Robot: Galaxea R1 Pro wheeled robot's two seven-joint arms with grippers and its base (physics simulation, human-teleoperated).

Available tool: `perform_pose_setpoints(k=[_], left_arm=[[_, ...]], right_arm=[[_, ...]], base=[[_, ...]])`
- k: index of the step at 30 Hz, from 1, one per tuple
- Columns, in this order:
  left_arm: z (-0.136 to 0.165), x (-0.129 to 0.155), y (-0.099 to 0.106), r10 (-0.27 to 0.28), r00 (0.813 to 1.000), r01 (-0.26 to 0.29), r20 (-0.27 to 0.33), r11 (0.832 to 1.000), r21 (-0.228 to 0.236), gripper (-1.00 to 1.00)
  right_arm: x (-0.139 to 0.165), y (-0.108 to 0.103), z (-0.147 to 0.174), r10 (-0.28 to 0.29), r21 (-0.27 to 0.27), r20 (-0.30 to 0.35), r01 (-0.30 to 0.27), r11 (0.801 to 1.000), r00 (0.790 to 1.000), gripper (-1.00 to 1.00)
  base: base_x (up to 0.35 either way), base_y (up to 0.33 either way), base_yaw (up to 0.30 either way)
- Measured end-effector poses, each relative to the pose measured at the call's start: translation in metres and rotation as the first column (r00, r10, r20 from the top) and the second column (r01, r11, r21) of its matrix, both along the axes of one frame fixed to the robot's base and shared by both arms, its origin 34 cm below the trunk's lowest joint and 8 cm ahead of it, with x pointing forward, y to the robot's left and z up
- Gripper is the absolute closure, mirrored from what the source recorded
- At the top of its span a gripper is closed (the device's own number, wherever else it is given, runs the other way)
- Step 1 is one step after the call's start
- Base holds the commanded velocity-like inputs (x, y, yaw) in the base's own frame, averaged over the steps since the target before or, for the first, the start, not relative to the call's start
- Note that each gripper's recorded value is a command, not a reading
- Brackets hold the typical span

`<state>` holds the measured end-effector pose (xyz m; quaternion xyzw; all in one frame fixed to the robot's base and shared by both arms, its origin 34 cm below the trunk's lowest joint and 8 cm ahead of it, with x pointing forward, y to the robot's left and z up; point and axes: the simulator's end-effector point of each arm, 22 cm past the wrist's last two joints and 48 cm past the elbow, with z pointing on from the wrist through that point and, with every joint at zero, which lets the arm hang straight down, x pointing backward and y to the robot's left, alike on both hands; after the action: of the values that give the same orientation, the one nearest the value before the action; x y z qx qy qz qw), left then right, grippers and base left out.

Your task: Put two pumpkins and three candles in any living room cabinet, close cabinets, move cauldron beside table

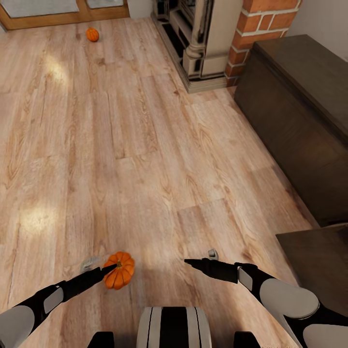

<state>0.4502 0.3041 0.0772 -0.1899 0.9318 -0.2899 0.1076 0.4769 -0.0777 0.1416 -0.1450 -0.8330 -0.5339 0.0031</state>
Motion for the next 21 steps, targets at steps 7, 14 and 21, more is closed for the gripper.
perform_pose_setpoints(k=[7, 14, 21], left_arm=[[0.001, 0.002, -0.018, -0.01, 1.0, 0.01, 0.005, 1.0, -0.021, -1.0], [0.003, 0.002, -0.027, -0.022, 1.0, 0.022, 0.013, 0.999, -0.041, 1.0], [0.031, 0.017, -0.033, -0.023, 0.995, 0.04, 0.098, 0.984, -0.171, 1.0]], right_arm=[[0.003, 0.0, 0.003, 0.0, -0.001, 0.008, 0.0, 1.0, 1.0, -1.0], [0.003, 0.0, 0.003, 0.0, -0.001, 0.009, 0.0, 1.0, 1.0, -1.0], [0.003, 0.0, 0.003, 0.0, -0.001, 0.009, 0.0, 1.0, 1.0, -1.0]], base=[[0.0, 0.0, -0.173], [0.0, 0.0, -0.01], [0.0, 0.0, 0.0]])
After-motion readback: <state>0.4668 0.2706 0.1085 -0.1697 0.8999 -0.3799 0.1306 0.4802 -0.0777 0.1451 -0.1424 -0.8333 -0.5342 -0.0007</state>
